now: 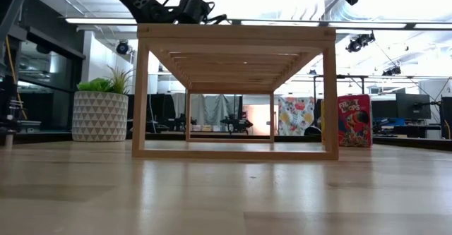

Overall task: Stack cereal on shelf
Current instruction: Put the top green cereal box on the shelf, then put the bottom left green cereal box on the shelf and align with the other green cereal box

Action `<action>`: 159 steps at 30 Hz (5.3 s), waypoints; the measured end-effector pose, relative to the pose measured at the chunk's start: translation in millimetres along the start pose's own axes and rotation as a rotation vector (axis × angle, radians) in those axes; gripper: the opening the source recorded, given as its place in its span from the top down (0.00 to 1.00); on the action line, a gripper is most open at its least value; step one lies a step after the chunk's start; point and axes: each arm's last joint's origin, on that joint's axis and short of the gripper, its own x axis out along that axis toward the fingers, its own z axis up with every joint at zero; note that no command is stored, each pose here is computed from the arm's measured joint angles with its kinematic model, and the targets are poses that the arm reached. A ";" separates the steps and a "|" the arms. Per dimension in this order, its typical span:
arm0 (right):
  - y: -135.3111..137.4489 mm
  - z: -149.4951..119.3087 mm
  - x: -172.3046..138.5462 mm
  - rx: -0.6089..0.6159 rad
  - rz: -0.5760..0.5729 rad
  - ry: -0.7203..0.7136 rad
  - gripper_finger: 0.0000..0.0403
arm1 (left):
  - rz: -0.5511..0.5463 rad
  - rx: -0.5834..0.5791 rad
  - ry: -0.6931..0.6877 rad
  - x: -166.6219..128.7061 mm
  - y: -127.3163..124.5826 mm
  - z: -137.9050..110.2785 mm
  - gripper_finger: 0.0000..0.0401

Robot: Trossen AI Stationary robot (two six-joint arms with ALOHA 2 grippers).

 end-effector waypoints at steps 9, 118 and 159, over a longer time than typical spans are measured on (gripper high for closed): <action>0.8 2.5 0.0 -0.003 0.008 -0.026 1.00 | 0.020 0.001 -0.019 0.0 1.4 1.4 1.00; -7.4 -10.7 -1.0 0.094 -0.166 0.076 1.00 | -0.763 1.203 0.976 -268.6 -317.1 -69.3 0.31; -9.8 -14.0 -1.8 0.068 -0.217 0.101 1.00 | -0.615 1.268 1.067 -261.3 -286.5 -174.1 0.31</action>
